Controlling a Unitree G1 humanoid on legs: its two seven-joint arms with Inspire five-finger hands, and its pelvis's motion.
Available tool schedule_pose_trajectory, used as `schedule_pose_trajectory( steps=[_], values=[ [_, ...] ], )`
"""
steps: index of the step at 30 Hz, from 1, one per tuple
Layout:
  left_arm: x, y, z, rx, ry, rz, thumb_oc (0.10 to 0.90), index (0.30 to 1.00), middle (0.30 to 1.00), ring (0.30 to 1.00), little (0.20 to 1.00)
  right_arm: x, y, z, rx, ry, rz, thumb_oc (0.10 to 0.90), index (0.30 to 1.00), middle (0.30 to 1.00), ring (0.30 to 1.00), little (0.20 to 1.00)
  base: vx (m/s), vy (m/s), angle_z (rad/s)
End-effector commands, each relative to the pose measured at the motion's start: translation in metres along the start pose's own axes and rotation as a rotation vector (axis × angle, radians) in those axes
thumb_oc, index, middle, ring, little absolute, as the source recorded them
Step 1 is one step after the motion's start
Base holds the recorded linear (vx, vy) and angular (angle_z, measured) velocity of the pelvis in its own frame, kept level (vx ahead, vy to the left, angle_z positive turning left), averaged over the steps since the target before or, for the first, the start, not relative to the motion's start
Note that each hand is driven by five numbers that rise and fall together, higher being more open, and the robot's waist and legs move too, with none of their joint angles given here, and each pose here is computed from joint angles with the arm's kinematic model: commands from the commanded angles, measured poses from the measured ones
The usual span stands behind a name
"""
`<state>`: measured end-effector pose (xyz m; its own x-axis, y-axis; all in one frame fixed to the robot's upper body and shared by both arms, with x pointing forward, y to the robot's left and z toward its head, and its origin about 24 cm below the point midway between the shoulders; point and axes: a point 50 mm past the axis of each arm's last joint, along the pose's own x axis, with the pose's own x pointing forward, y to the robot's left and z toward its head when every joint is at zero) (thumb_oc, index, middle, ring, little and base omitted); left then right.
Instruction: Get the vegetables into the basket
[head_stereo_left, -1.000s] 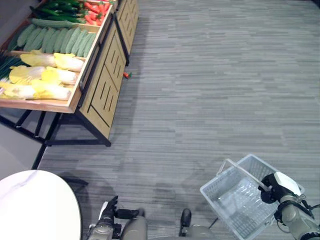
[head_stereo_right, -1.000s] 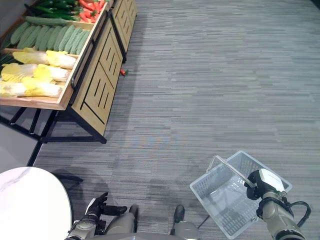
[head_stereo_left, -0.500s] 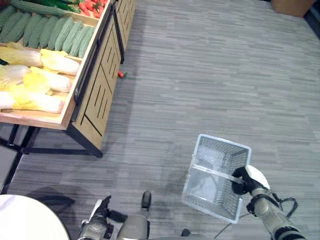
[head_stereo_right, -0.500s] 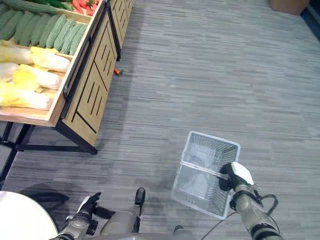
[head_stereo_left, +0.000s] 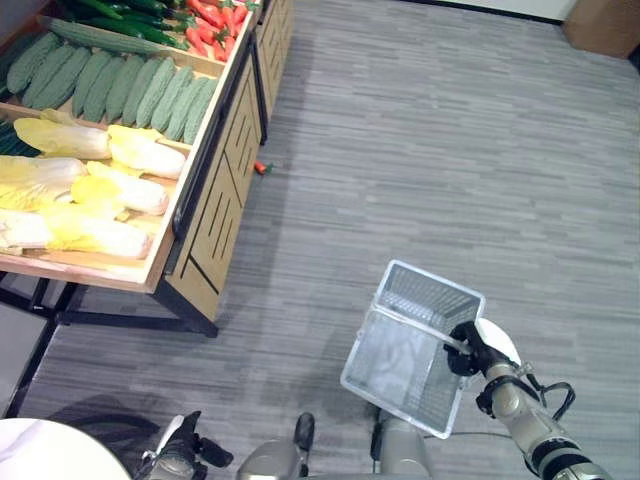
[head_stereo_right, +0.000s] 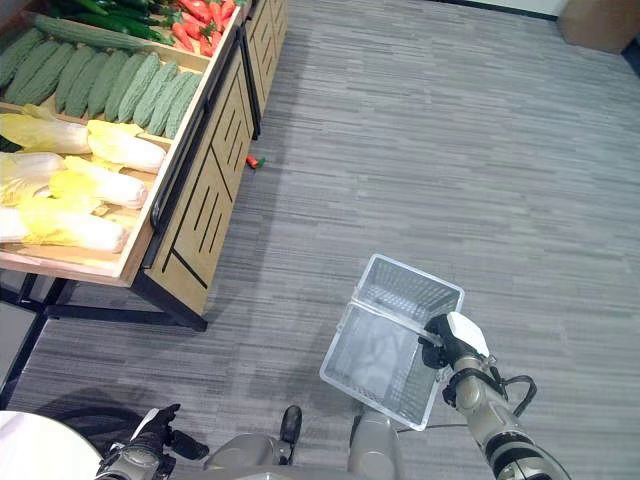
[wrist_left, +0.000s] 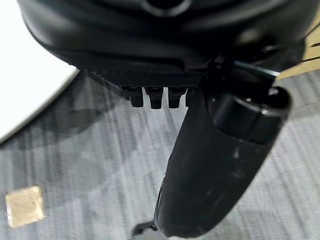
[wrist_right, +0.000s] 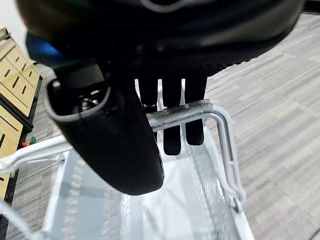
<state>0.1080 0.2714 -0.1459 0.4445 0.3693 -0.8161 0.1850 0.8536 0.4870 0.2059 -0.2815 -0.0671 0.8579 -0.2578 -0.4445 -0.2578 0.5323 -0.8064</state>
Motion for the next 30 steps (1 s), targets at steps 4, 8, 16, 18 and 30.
schedule_pose_trajectory(
  steps=[4,8,16,18,30],
  values=[
    [-0.005,-0.003,-0.021,0.006,0.049,0.007,0.900,1.000,1.000,1.000,1.000,0.011,-0.061,0.011,-0.065,-0.105,-0.188,0.400,0.300,0.300,0.300,0.300,0.21,-0.297,0.34],
    [-0.006,-0.014,-0.015,0.008,0.024,-0.022,0.900,1.000,1.000,1.000,1.000,0.012,-0.075,0.011,-0.067,-0.113,-0.231,0.400,0.300,0.300,0.300,0.300,0.11,-0.226,0.29],
    [-0.006,-0.023,-0.007,-0.001,0.009,-0.032,0.900,1.000,1.000,1.000,1.000,0.012,-0.077,0.010,-0.093,-0.113,-0.230,0.400,0.300,0.300,0.300,0.300,0.08,-0.122,0.25],
    [-0.005,-0.023,-0.004,-0.002,0.000,-0.032,0.900,1.000,1.000,1.000,1.000,0.011,-0.075,0.006,-0.107,-0.105,-0.221,0.400,0.300,0.300,0.300,0.300,0.04,-0.085,0.46],
    [-0.004,-0.018,-0.004,0.030,0.001,-0.020,0.900,1.000,1.000,1.000,1.000,0.008,-0.070,0.000,-0.103,-0.077,-0.225,0.400,0.300,0.300,0.300,0.300,0.13,0.048,0.31]
  ],
)
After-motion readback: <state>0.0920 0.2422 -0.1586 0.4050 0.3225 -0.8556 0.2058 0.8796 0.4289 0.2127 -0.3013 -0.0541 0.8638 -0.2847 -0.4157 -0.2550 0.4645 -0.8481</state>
